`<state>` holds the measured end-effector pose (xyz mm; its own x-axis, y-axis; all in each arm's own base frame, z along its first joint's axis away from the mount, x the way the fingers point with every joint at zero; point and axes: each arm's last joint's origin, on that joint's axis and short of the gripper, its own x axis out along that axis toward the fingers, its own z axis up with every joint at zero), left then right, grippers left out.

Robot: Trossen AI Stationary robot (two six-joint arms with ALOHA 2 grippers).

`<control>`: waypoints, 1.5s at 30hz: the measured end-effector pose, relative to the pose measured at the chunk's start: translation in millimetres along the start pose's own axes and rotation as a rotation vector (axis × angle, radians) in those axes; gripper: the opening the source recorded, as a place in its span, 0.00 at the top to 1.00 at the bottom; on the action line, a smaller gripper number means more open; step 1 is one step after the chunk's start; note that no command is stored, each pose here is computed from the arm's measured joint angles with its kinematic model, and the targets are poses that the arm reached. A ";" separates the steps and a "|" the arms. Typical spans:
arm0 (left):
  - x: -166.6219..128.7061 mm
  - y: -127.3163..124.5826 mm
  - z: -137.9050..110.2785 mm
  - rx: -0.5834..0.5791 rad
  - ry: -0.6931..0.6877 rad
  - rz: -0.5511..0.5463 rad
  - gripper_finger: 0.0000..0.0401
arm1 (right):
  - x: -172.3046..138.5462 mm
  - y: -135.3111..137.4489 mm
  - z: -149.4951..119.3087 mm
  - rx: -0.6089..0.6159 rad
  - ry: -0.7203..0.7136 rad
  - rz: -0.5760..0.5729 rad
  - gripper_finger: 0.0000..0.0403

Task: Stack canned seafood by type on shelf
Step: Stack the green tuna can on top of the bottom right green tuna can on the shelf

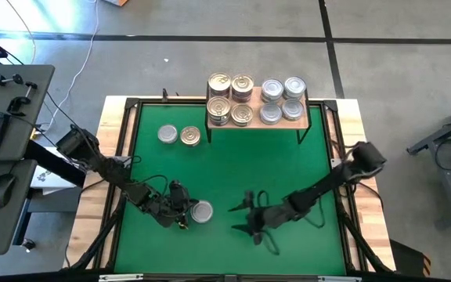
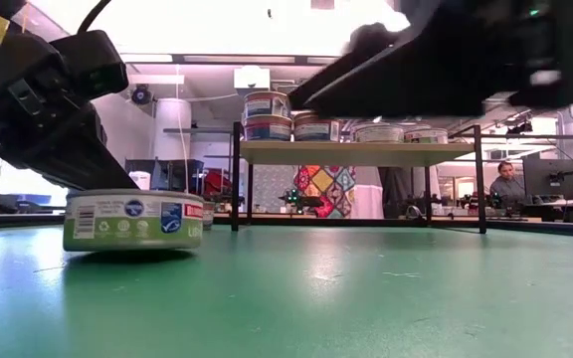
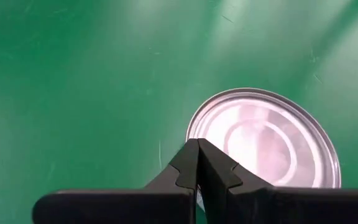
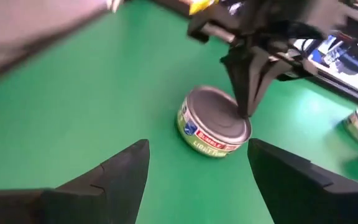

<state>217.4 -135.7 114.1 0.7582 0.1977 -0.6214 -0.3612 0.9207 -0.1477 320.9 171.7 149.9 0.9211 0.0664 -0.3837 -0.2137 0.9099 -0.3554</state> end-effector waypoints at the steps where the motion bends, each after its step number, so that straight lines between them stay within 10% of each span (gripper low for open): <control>1: 0.0 0.0 -0.1 0.001 0.000 0.000 1.00 | 6.5 0.8 3.8 -0.042 0.030 0.004 0.34; 18: 0.2 1.4 -0.7 0.027 -0.010 0.022 1.00 | 83.7 -5.8 16.7 -0.486 0.279 -0.009 0.34; 31: 0.2 1.3 -0.3 0.025 -0.022 0.027 1.00 | 114.6 -8.6 8.2 -0.515 0.204 -0.068 0.36; 40: 0.5 2.2 -0.9 0.019 -0.023 0.036 1.00 | 116.5 -16.0 6.1 -0.396 0.222 -0.115 0.68; 45: -0.8 1.2 -2.6 0.017 -0.018 0.031 1.00 | 103.1 -7.9 10.1 -0.383 0.323 -0.177 0.70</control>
<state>214.9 -135.6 112.4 0.7564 0.2327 -0.6113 -0.3756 0.9196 -0.1148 420.8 175.5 121.8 0.8194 -0.2589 -0.5114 -0.2236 0.6773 -0.7010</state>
